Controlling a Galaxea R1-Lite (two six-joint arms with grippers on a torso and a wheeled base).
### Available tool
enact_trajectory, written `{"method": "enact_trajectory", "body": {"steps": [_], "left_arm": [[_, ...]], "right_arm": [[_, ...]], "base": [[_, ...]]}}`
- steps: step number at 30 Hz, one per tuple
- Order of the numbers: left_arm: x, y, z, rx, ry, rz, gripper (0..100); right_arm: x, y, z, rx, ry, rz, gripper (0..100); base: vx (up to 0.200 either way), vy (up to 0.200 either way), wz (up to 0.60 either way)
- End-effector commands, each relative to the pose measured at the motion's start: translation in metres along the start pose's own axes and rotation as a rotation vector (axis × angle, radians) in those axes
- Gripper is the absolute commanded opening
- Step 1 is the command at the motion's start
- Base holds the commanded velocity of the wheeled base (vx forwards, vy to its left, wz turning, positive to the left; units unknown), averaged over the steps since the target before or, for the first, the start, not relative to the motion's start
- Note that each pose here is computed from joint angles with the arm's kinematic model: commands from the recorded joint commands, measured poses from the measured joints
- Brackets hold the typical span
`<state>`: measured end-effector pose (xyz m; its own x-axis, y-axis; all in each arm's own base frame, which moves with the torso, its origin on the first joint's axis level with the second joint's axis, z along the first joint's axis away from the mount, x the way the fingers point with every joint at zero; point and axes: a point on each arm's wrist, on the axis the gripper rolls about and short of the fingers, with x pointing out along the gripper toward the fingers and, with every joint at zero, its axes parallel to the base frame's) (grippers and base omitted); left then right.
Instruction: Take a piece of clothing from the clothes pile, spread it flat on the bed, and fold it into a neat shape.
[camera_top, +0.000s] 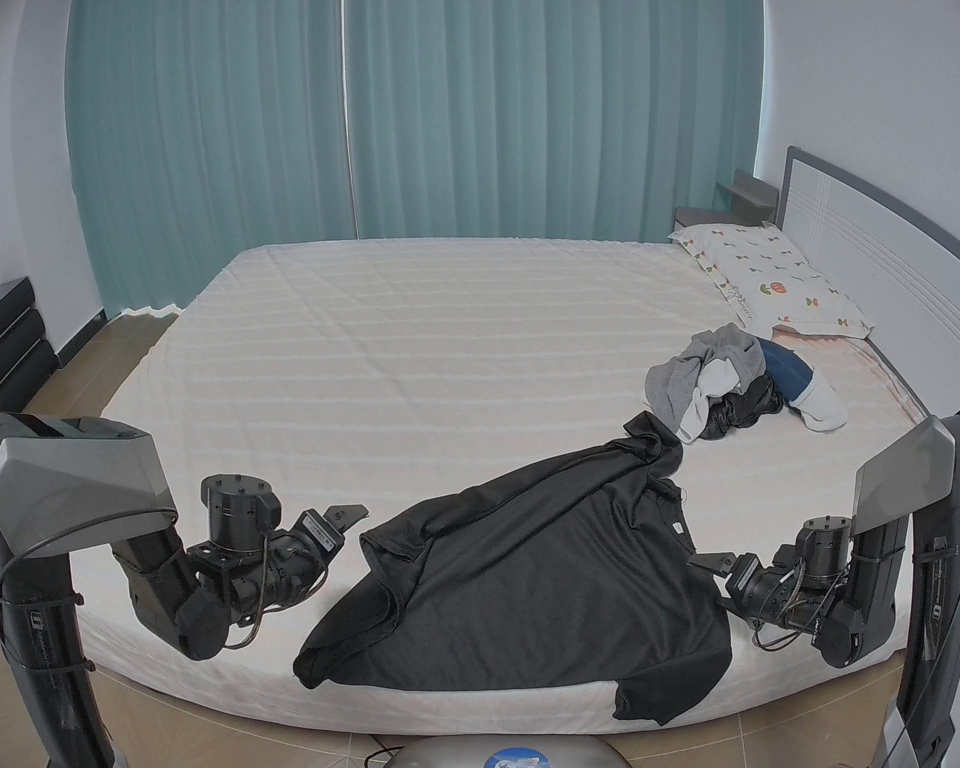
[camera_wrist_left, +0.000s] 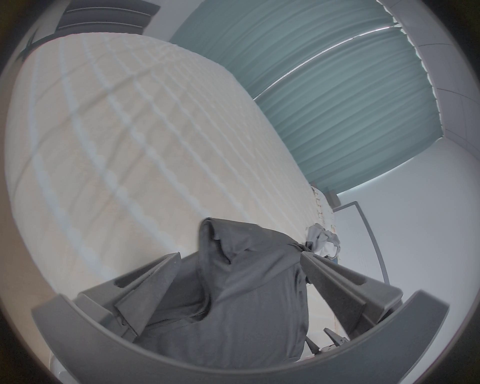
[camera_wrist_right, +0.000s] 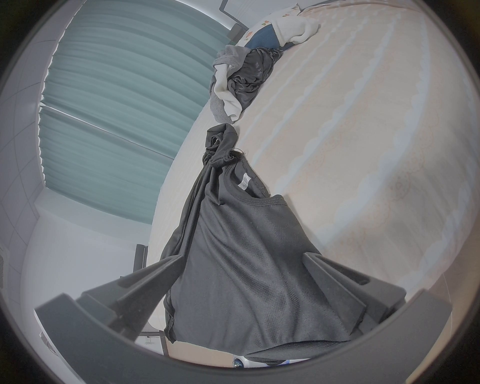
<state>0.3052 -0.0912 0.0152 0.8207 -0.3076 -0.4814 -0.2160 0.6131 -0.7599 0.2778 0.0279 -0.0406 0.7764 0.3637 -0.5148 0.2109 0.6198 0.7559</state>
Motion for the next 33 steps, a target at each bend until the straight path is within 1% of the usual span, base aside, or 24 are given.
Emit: {"method": "enact_trajectory", "body": {"steps": [1, 4, 5, 7, 8, 10, 11, 14, 16, 24, 29, 30, 33], "left_arm": [[0.027, -0.021, -0.015, 0.037, 0.04, -0.046, 100], [0.05, -0.033, -0.027, 0.062, 0.083, -0.048, 100], [0.057, -0.037, -0.029, 0.067, 0.086, -0.041, 100], [0.06, -0.039, -0.03, 0.069, 0.086, -0.037, 100], [0.077, -0.043, -0.04, 0.091, 0.082, 0.013, 100], [0.086, -0.041, -0.043, 0.112, 0.055, 0.041, 100], [0.092, -0.035, -0.046, 0.12, 0.037, 0.064, 100], [0.09, -0.023, -0.053, 0.164, 0.048, 0.106, 100], [0.088, -0.017, -0.054, 0.172, 0.062, 0.121, 100], [0.088, -0.016, -0.055, 0.184, 0.043, 0.1, 100], [0.099, -0.02, -0.05, 0.193, 0.023, 0.081, 100], [0.116, -0.016, -0.044, 0.228, -0.004, 0.094, 100], [0.12, -0.012, -0.046, 0.24, -0.017, 0.122, 100]], "right_arm": [[0.001, 0.001, -0.001, -0.004, -0.004, 0.002, 100], [0.001, 0.001, -0.001, -0.007, -0.004, 0.003, 100], [0.001, 0.001, -0.001, -0.007, -0.004, 0.003, 100], [0.001, 0.001, -0.001, -0.006, -0.004, 0.003, 100], [0.001, 0.001, -0.001, -0.007, -0.004, 0.003, 100], [0.001, 0.001, -0.001, -0.006, -0.004, 0.003, 100], [0.002, 0.001, -0.002, -0.008, -0.002, 0.004, 100], [0.002, 0.002, -0.002, -0.008, 0.0, 0.005, 100], [0.002, 0.002, -0.003, -0.011, 0.002, 0.004, 100], [0.003, 0.001, -0.004, -0.009, 0.006, 0.002, 100], [0.003, 0.001, -0.004, -0.009, 0.005, 0.003, 100], [0.003, 0.001, -0.004, -0.01, 0.005, 0.001, 100], [0.003, 0.001, -0.004, -0.01, 0.005, 0.001, 100]], "base": [[0.0, 0.0, 0.0], [0.0, 0.0, 0.0], [0.0, 0.0, 0.0], [0.0, 0.0, 0.0], [0.0, 0.0, 0.0], [0.0, 0.0, 0.0], [0.0, 0.0, 0.0], [0.0, 0.0, 0.0], [0.0, 0.0, 0.0], [0.0, 0.0, 0.0], [0.0, 0.0, 0.0], [0.0, 0.0, 0.0], [0.0, 0.0, 0.0]]}}
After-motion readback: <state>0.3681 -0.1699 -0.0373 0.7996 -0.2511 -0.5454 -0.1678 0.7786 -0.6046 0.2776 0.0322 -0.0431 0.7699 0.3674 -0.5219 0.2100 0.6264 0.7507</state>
